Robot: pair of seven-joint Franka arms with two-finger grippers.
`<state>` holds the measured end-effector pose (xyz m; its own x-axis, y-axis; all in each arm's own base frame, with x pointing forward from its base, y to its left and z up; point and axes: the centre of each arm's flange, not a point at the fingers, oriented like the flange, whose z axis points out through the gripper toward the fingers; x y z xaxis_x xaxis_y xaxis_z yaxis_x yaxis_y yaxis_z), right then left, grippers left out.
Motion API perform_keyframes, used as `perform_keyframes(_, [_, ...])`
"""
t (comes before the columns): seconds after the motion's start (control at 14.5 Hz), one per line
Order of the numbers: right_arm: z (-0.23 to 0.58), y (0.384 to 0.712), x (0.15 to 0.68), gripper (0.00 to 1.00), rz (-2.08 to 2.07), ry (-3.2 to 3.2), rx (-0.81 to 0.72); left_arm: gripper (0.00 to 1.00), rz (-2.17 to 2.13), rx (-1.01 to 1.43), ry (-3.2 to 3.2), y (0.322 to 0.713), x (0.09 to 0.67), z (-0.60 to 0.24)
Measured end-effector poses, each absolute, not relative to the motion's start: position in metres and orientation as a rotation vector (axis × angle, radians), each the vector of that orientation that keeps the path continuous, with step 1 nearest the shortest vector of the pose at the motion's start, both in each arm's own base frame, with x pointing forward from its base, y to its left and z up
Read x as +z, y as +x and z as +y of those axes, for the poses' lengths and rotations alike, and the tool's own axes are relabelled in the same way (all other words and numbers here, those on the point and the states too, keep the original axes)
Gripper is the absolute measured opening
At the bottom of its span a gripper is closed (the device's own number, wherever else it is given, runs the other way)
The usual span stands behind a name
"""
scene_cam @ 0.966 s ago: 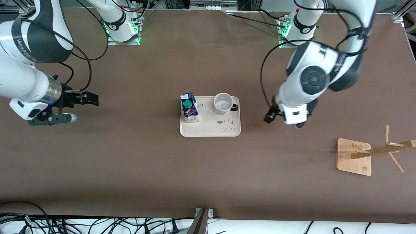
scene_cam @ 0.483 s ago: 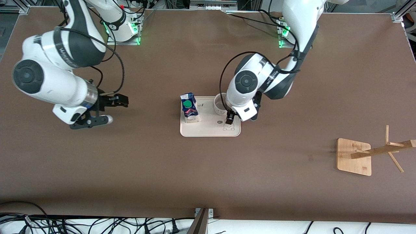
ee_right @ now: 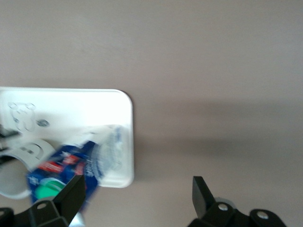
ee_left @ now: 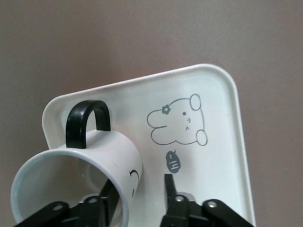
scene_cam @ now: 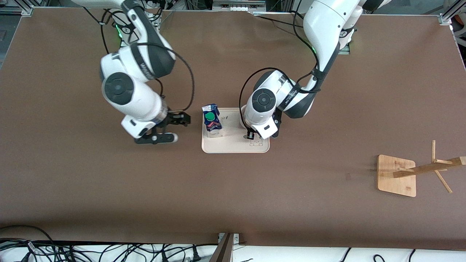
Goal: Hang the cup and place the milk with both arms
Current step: 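Lift the mug with the left gripper while the right gripper grasps the milk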
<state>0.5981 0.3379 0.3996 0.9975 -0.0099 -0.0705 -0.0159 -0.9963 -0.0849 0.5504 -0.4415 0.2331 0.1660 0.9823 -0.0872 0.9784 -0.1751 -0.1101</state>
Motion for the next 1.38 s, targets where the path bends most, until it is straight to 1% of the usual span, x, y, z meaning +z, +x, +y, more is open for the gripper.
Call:
perform_keyframes(0.07, [0.355, 0.593, 0.394, 1.00, 0.066, -3.048, 0.088, 0.33, -1.992, 0.216, -2.380, 0.547, 0.229, -0.445])
perform_keyframes(0.14, [0.368, 0.589, 0.388, 1.00, 0.101, -3.042, 0.074, 0.26, -1.986, 0.216, -2.383, 0.545, 0.227, -0.447])
perform_keyframes(0.21, [0.375, 0.587, 0.383, 1.00, 0.122, -3.039, 0.069, 0.13, -1.985, 0.216, -2.386, 0.545, 0.228, -0.449])
perform_keyframes(0.28, [0.378, 0.586, 0.380, 1.00, 0.135, -3.038, 0.068, 0.06, -1.987, 0.214, -2.391, 0.547, 0.230, -0.449])
perform_keyframes(0.48, [0.372, 0.590, 0.378, 1.00, 0.154, -3.041, 0.065, 0.06, -1.963, 0.190, -2.461, 0.564, 0.259, -0.441])
perform_keyframes(0.62, [0.365, 0.596, 0.380, 1.00, 0.175, -3.041, 0.056, 0.06, -1.889, 0.174, -2.528, 0.586, 0.305, -0.413])
perform_keyframes(0.83, [0.352, 0.605, 0.384, 1.00, 0.203, -3.037, 0.047, 0.06, -1.639, 0.176, -2.690, 0.619, 0.391, -0.330])
perform_keyframes(0.97, [0.352, 0.605, 0.384, 1.00, 0.202, -3.037, 0.047, 0.06, -1.458, 0.183, -2.793, 0.633, 0.436, -0.270])
perform_keyframes(1.1, [0.353, 0.604, 0.384, 1.00, 0.199, -3.036, 0.048, 0.06, -1.279, 0.184, -2.891, 0.646, 0.462, -0.222])
perform_keyframes(1.38, [0.371, 0.593, 0.384, 1.00, 0.151, -3.038, 0.056, 0.06, -0.811, 0.130, -3.071, 0.666, 0.481, -0.150])
